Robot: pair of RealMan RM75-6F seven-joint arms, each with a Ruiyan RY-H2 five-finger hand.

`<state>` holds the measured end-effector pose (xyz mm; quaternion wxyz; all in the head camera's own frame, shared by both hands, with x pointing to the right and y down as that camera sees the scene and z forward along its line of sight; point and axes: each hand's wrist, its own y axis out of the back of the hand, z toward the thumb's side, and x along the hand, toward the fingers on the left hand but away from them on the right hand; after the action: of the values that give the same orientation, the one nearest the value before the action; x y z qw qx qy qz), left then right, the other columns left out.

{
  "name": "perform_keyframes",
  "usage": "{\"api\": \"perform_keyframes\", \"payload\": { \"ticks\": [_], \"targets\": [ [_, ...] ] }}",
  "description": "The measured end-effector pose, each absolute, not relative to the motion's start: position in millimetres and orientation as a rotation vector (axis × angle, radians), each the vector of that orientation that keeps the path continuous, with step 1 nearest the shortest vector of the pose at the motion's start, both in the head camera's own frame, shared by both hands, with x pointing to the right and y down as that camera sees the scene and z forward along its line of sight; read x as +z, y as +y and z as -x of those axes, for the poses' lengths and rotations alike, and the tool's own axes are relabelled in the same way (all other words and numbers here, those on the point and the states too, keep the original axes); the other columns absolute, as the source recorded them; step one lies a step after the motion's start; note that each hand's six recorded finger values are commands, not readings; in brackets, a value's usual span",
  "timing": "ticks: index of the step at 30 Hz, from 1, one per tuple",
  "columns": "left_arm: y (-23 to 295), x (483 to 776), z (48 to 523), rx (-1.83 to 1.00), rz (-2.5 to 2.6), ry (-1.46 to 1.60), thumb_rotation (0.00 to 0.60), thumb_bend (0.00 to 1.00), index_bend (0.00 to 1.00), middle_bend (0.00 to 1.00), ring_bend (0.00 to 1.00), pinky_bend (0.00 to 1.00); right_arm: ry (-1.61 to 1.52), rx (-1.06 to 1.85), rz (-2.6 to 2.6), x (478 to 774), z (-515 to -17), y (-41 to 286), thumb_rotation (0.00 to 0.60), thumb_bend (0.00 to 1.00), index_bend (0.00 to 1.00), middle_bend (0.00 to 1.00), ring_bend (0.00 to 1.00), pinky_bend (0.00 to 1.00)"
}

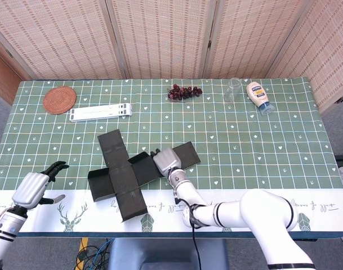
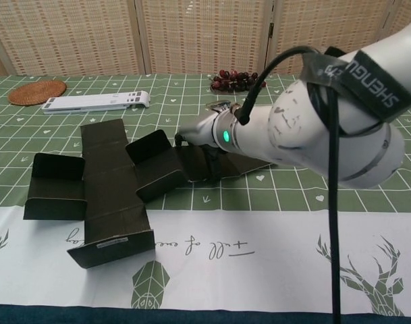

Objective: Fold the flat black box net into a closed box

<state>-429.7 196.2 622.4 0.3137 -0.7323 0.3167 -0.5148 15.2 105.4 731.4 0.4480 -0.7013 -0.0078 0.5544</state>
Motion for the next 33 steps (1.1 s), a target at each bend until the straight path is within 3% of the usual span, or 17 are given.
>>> {"api": "perform_keyframes", "payload": {
  "ticks": [2, 6, 10, 20, 33],
  "targets": [
    [195, 624, 430, -1.356, 1.929, 0.839, 0.600, 0.14, 0.23, 0.18, 0.48, 0.75, -0.031, 1.364, 1.738, 728, -20, 104, 0.600, 0.36, 0.22, 0.25, 0.78, 1.00],
    [191, 629, 428, -1.337, 1.922, 0.833, 0.600, 0.14, 0.27, 0.20, 0.62, 0.76, -0.059, 1.353, 1.751, 722, -33, 100, 0.600, 0.37, 0.23, 0.26, 0.78, 1.00],
    [187, 640, 422, -1.317, 1.908, 0.788, 0.600, 0.14, 0.25, 0.21, 0.70, 0.80, -0.091, 1.350, 1.773, 717, -56, 97, 0.600, 0.38, 0.24, 0.26, 0.78, 1.00],
    [181, 681, 383, -1.224, 1.870, 0.676, 0.600, 0.14, 0.06, 0.14, 0.72, 0.81, -0.117, 1.360, 1.800, 717, -90, 99, 0.600, 0.39, 0.24, 0.26, 0.78, 1.00],
    [178, 709, 322, -1.130, 1.915, 0.732, 0.600, 0.14, 0.00, 0.12, 0.73, 0.81, -0.136, 1.330, 1.835, 716, -92, 101, 0.600, 0.40, 0.24, 0.26, 0.78, 1.00]
  ]
}}
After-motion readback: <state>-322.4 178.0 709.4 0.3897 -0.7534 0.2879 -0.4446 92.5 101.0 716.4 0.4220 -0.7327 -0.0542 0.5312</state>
